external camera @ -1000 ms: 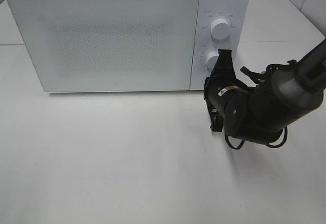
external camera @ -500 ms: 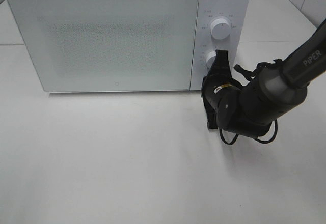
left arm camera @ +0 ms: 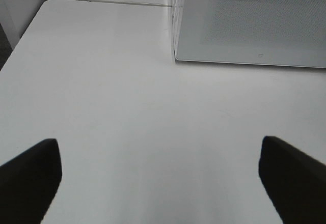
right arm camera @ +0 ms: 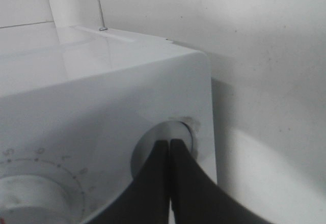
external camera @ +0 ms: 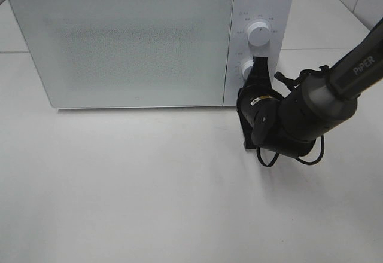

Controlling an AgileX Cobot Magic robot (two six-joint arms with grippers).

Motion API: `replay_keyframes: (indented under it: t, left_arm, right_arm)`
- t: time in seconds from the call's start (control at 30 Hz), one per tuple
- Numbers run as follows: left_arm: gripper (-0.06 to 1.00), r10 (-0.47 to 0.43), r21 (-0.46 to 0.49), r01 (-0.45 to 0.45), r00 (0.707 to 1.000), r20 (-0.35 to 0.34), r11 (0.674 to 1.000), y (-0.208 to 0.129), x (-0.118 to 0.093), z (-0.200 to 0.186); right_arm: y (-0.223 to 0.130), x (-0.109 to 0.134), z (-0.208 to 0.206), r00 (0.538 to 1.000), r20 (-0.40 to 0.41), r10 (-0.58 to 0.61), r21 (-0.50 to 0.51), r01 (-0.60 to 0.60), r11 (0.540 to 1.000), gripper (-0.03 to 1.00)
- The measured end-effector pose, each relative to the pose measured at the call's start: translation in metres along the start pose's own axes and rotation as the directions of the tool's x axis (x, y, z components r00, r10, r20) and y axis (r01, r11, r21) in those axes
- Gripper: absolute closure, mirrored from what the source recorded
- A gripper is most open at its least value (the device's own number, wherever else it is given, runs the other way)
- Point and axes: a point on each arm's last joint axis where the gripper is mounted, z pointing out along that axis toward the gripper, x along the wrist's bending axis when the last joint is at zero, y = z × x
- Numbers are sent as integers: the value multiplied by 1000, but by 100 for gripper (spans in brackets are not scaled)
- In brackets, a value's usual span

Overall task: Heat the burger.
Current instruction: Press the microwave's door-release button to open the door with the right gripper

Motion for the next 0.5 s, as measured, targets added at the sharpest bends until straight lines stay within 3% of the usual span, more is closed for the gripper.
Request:
replay_keyframes:
  t: [0.5]
  left_arm:
    - [-3,0,0,0,1000,0,1000,0,0,0]
  right_arm:
    - [-6,0,13,1000,-16,12,-58,-13,998,96]
